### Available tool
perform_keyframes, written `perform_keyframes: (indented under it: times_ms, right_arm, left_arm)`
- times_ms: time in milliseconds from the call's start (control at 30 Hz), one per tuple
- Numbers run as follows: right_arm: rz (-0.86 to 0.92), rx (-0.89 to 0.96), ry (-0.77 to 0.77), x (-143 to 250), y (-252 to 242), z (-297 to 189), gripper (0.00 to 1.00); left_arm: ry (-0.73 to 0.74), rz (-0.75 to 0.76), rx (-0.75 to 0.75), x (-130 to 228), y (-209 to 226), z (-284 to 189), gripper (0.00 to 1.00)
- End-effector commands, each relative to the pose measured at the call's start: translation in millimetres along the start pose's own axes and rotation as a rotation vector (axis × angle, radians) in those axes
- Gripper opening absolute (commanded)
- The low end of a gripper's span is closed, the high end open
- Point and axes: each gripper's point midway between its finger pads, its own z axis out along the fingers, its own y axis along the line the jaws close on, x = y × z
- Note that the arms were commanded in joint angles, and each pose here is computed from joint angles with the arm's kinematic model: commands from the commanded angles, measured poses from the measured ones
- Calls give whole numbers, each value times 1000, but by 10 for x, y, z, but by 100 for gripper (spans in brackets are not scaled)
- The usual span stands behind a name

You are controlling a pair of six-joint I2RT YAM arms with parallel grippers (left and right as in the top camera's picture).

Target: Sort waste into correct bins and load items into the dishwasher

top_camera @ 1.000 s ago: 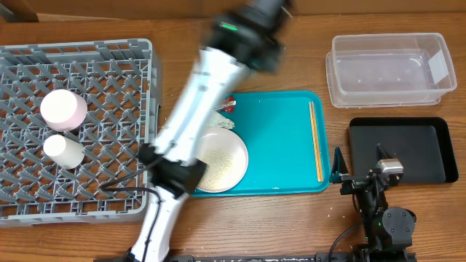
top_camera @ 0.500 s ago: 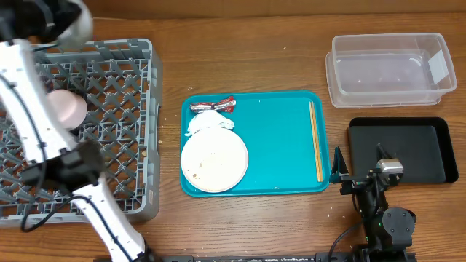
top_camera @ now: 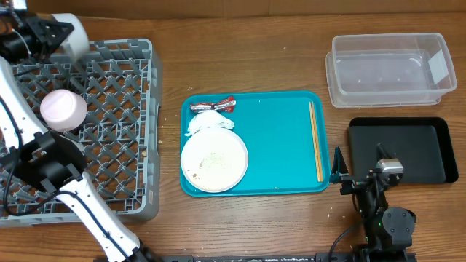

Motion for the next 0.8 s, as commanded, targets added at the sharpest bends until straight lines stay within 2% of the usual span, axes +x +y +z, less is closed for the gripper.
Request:
perform_keyframes:
  times_ms: [0,167,767]
  right_arm:
    - [-7,8,-7,10,-18,0,100]
    - [-7,8,-7,10,-18,0,100]
    - [-7,8,-7,10,-18,0,100]
  left_arm:
    - [28,35,108,87,82,130,4]
    - [41,-28,114,157,392,226,4]
    - [-28,-95,50,57,706,-202,4]
